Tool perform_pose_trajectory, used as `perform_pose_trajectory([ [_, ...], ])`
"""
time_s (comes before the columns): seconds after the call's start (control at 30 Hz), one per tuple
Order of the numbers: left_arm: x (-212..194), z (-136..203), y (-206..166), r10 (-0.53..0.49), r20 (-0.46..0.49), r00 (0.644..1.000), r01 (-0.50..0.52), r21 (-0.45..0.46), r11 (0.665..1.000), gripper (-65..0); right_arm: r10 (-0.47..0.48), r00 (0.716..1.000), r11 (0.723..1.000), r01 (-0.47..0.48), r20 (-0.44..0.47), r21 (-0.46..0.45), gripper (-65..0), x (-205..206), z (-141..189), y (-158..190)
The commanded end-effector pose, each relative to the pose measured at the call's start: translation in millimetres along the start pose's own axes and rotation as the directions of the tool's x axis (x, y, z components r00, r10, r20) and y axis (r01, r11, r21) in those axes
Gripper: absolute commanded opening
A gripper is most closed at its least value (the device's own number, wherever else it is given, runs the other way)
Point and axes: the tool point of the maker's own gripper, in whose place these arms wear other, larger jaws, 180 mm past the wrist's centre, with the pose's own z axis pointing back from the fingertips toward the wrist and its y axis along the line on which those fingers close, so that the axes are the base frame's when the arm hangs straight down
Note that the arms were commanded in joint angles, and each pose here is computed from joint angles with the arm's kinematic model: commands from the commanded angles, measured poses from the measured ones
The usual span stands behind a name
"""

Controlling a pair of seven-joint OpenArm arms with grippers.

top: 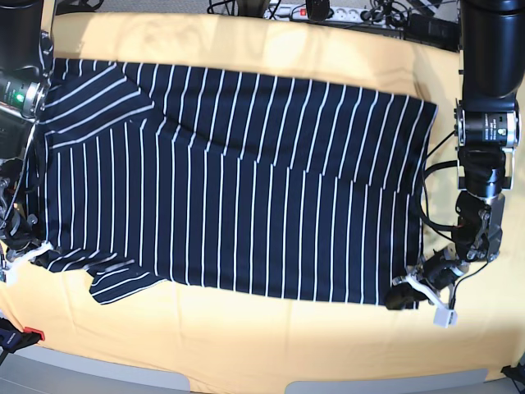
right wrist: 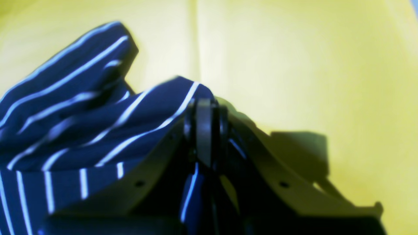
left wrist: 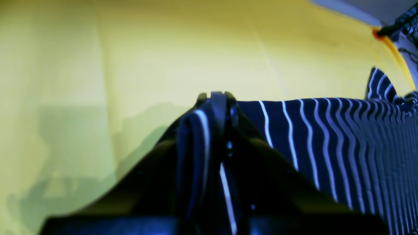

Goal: Fold the T-shirt properly
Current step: 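Grasp the hem corners with both grippers and lift them, then fold the hem over toward the collar with both grippers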

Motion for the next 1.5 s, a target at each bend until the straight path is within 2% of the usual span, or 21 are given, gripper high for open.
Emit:
perform_pose_trajectory([
  [0.0, 44, 1, -6, -0.027, 0.109, 0.994, 0.028, -0.011, 1.0, -65.0, 0.004, 0.996, 1.0, -0.002, 0.09, -0.027, -65.0, 36, 8, -12],
  [0.17, 50, -8, -20, -0.039, 0.116, 0.992, 0.044, -0.04, 0.998, -65.0, 0.021, 0.995, 1.0, -0.021, 0.098, -0.004, -65.0, 39, 10, -10],
  [0.33, 36, -12, -30, -0.023, 0.045, 0.999, 0.027, -0.086, 0.996, -65.0, 0.068, 0.994, 0.99, -0.078, 0.085, 0.114, -65.0, 37, 16, 4],
  [0.43, 32, -10, -32, 0.018, 0.011, 1.0, -0.017, -0.105, 0.994, -65.0, 0.044, 0.995, 0.981, -0.06, 0.087, 0.182, -65.0, 40, 23, 10],
  [0.57, 23, -8, -34, 0.047, -0.048, 0.998, -0.052, -0.119, 0.991, -65.0, -0.006, 0.999, 0.977, -0.003, 0.043, 0.214, -65.0, 36, 27, 11],
  [0.73, 16, -6, -49, 0.095, -0.117, 0.989, -0.115, -0.179, 0.977, -65.0, 0.001, 1.0, 0.979, -0.005, 0.019, 0.204, -65.0, 33, 30, 5],
  [0.83, 19, -5, -66, 0.045, -0.149, 0.988, -0.078, -0.228, 0.971, -65.0, -0.027, 0.999, 0.977, 0.021, 0.024, 0.211, -65.0, 37, 36, 0],
  [1.07, 11, 8, -97, -0.124, -0.171, 0.977, 0.066, -0.309, 0.949, -65.0, -0.05, 0.998, 0.974, 0.059, -0.046, 0.218, -65.0, 26, 47, -11],
  [1.13, 1, 12, -99, -0.142, -0.177, 0.974, 0.08, -0.319, 0.945, -65.0, -0.024, 0.997, 0.977, 0.04, -0.08, 0.208, -65.0, 15, 51, -15],
  [1.27, -17, 23, -98, -0.166, -0.195, 0.967, 0.096, -0.322, 0.942, -65.0, 0.071, 0.994, 0.978, -0.053, -0.081, 0.2, -65.0, 7, 64, -15],
  [1.47, -22, 54, -88, -0.213, -0.193, 0.958, 0.144, -0.319, 0.937, -65.0, 0.216, 0.972, 0.959, -0.195, -0.089, 0.204, -65.0, -12, 83, -8],
])
